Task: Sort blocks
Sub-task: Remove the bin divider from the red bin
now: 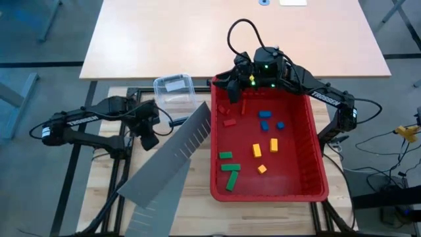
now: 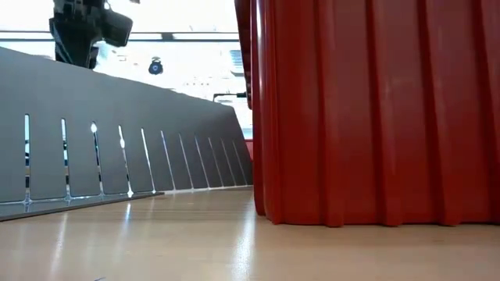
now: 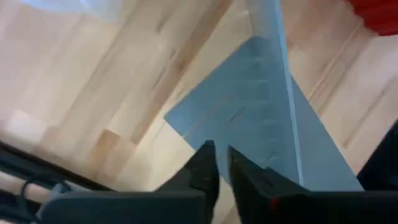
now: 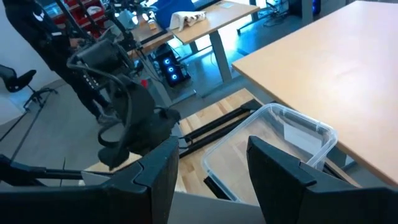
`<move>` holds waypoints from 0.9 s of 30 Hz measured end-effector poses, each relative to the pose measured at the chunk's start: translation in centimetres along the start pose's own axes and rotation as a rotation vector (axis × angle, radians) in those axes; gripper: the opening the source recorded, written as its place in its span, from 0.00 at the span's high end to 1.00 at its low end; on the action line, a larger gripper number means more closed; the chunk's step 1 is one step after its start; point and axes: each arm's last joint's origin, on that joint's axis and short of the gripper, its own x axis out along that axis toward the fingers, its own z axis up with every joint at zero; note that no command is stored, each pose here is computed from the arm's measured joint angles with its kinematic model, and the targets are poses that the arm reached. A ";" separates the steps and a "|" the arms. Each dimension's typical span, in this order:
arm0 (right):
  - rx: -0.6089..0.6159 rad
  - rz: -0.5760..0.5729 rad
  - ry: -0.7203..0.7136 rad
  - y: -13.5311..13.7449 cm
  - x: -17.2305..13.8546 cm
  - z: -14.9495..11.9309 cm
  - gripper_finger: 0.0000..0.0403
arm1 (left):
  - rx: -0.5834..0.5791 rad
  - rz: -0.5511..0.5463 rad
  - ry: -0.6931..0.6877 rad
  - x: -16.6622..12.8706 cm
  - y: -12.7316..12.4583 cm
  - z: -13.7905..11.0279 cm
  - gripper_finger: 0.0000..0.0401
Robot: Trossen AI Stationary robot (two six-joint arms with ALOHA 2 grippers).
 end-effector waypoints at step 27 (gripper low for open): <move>-0.003 0.004 -0.014 0.0 0.0 0.1 0.74 | 0.035 -0.369 -0.079 2.6 -1.4 0.7 1.00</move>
